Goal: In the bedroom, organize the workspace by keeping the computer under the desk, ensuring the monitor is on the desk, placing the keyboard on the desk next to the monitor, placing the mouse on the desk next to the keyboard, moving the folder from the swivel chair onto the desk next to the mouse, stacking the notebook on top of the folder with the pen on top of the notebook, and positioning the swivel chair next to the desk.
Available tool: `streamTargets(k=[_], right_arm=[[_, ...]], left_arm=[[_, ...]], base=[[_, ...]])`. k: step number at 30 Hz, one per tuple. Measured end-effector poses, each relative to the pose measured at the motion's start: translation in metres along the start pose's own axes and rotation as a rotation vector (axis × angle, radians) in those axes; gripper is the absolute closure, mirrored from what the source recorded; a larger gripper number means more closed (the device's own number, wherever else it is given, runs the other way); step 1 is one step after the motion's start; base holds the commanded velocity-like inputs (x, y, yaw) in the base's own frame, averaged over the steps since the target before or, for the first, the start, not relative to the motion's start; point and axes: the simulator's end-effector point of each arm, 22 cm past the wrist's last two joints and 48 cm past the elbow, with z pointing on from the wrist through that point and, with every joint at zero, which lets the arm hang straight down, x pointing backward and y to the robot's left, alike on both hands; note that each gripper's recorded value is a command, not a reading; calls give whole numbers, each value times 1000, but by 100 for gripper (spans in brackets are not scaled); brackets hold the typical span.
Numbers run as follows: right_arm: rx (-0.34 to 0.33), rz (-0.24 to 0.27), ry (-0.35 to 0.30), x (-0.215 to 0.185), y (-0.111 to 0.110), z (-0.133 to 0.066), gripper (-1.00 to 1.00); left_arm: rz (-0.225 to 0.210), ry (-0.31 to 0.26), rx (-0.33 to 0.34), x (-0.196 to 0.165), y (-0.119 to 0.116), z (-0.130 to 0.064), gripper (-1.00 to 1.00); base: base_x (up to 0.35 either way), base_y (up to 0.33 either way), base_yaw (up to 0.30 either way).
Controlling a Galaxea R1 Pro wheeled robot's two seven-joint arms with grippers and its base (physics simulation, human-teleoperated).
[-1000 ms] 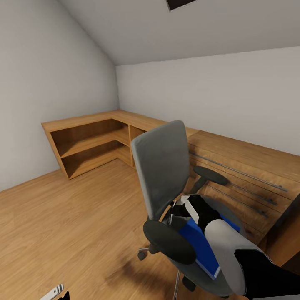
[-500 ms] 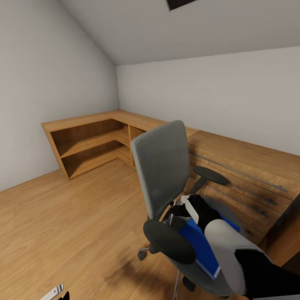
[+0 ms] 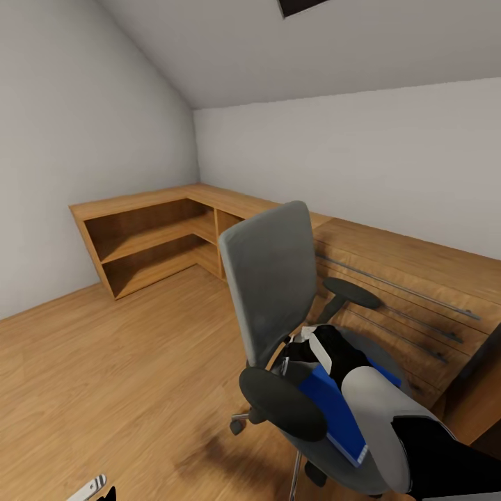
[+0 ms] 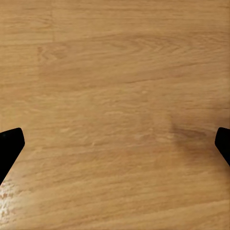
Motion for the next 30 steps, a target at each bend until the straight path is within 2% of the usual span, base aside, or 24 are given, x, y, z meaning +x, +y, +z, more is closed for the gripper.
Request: streamTargets(k=[11,17,30], right_arm=[[0,0,1,0,0,0,-100],[0,-1,0,8,-2,10,-100],[9,-30,0,9,-1,12,-100]], left_arm=[[-1,1,0,0,0,0,-100],[0,1,1,10,2,8,-100],[0,1,2,12,2,9,-100]], base=[[0,0,0],[0,0,0],[0,0,0]])
